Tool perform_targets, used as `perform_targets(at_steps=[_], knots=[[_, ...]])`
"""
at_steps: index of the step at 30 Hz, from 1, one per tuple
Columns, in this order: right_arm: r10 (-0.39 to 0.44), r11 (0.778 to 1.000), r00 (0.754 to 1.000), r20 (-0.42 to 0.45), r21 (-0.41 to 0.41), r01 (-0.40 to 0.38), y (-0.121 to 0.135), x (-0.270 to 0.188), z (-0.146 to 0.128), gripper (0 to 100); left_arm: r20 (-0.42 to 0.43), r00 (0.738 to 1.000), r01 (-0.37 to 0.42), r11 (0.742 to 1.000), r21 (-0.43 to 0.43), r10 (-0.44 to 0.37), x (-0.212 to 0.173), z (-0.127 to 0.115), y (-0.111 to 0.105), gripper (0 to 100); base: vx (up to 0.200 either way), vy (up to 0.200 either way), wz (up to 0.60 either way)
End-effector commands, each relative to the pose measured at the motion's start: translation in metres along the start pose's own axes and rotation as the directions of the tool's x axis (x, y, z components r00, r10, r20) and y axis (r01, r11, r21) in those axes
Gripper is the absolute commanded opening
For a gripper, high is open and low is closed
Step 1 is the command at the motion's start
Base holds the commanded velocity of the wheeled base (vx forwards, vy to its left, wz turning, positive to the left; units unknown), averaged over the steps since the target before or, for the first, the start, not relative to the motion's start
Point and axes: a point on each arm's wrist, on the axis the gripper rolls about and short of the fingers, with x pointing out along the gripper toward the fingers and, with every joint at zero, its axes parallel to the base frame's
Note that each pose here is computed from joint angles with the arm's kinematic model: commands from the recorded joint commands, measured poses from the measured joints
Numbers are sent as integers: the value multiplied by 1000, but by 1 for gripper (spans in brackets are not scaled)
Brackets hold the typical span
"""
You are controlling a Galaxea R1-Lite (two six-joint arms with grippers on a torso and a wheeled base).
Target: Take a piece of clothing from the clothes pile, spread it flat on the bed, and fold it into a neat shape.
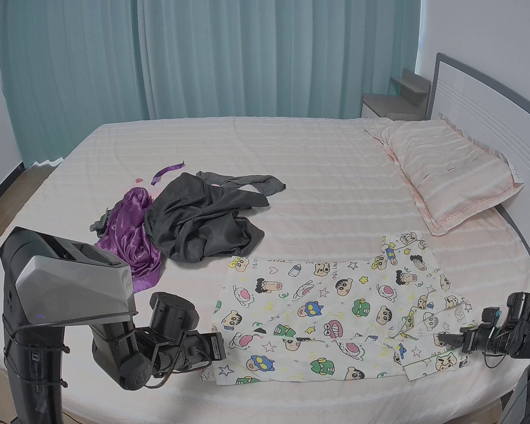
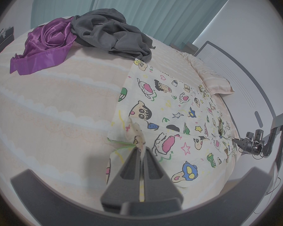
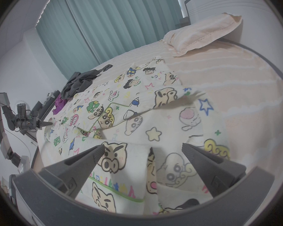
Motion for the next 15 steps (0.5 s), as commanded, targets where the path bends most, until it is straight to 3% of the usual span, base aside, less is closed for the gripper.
perform_targets(at_steps=[1,2,3,15], knots=[[37,999,999,-27,27,-36,-1,7,-9,100,-5,1000,2,1000,1,-2,0,-2,-1,0,0,0,0],[47,999,998,-33,30,-46,0,7,-11,100,-6,1000,1,1000,2,-1,-1,-2,-1,0,0,0,0],[49,998,998,-34,31,-48,0,8,-11,0,-6,1000,1,1000,2,-1,-1,-2,-1,0,0,0,0],[86,996,996,16,4,-87,-1,8,-5,0,-15,1000,-3,1000,6,3,-12,-4,-2,0,0,0,0]])
